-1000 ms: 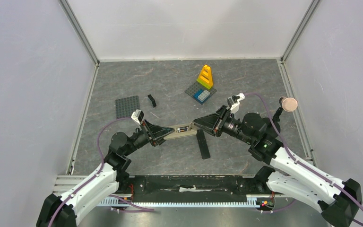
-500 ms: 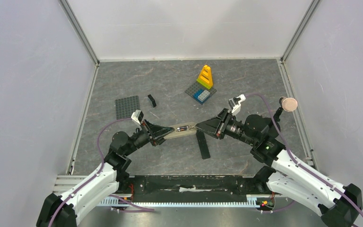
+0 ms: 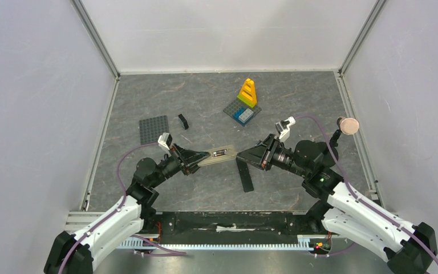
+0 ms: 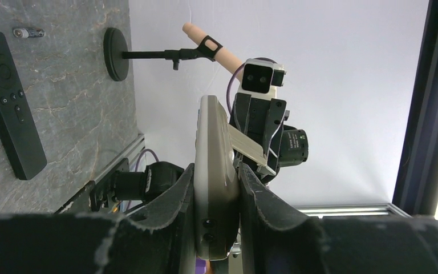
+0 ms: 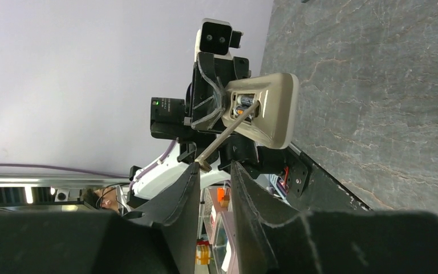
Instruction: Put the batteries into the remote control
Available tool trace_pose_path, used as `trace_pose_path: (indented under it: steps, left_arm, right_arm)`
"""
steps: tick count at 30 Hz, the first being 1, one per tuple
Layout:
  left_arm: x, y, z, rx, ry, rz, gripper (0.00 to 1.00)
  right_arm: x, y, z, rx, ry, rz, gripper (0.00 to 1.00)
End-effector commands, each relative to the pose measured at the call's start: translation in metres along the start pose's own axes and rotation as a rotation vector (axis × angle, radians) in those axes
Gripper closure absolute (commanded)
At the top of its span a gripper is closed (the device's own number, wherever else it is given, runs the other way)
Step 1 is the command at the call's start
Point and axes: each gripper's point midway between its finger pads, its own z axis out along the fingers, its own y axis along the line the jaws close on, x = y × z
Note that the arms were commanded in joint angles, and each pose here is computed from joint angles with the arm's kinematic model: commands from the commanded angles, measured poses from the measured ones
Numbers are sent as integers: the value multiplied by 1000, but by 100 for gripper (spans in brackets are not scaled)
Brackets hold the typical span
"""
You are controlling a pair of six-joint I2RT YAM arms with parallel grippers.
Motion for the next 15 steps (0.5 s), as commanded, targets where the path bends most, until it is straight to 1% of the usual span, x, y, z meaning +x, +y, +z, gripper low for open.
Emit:
trace_pose_path:
  steps: [1, 8, 15]
  left_arm:
    - [5, -30, -2, 112, 24, 34, 98]
    - [3, -36, -2, 123, 18, -30, 98]
    - [-1, -17, 1, 54, -1, -61, 98]
  right_arm:
    - [-1, -14, 1, 26, -14, -12, 73]
    - [-2, -22, 3, 2, -34, -8, 73]
    - [-5, -28, 7, -20, -58, 7, 73]
